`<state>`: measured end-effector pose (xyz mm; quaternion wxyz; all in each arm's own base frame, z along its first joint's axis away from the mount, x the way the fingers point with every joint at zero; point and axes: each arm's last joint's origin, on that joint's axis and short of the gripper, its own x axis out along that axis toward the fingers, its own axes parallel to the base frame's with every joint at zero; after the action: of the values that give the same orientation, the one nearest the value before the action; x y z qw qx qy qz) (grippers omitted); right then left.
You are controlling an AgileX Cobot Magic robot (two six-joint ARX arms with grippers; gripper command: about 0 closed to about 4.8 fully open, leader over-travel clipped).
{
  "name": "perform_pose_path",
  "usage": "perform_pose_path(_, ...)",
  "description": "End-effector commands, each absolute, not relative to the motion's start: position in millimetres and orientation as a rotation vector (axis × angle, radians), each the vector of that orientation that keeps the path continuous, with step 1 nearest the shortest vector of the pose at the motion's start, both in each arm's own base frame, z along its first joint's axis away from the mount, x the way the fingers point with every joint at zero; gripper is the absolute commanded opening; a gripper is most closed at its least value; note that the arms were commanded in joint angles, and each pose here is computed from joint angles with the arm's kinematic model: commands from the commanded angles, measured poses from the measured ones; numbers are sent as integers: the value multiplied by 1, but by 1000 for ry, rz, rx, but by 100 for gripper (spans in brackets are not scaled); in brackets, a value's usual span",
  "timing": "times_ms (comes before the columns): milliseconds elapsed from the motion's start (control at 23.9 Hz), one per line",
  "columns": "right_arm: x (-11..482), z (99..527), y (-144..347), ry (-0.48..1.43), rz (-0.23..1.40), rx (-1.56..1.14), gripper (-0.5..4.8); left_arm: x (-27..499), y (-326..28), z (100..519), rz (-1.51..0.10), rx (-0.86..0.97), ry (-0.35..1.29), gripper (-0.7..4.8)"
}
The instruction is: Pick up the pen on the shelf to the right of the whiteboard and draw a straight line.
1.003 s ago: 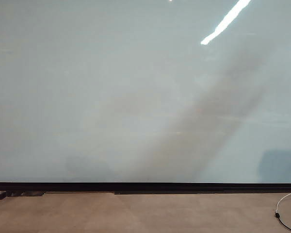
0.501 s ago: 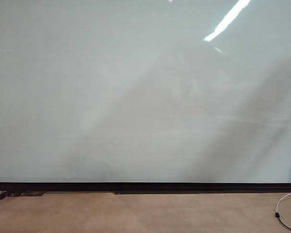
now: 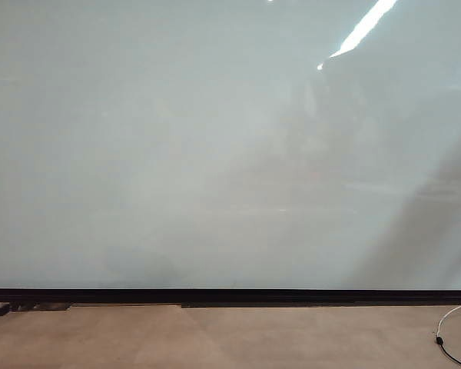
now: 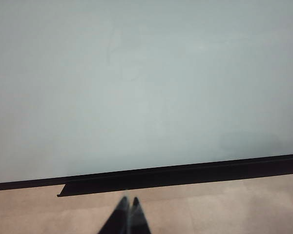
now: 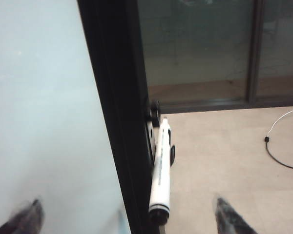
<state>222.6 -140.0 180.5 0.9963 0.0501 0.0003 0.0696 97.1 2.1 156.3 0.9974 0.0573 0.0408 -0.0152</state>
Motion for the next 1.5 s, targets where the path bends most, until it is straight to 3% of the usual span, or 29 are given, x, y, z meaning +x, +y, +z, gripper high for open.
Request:
perform_pose_path(42,229,168,-144,-32,140,75,450,97,2,159,-30,116,65,-5)
perform_pose_path(543,256,126,-151,-12,161,81,450,97,2,159,-31,116,65,-5)
perform_pose_path(1504,293,129,-157,-63,154,10,426,97,2,159,-31,116,65,-5)
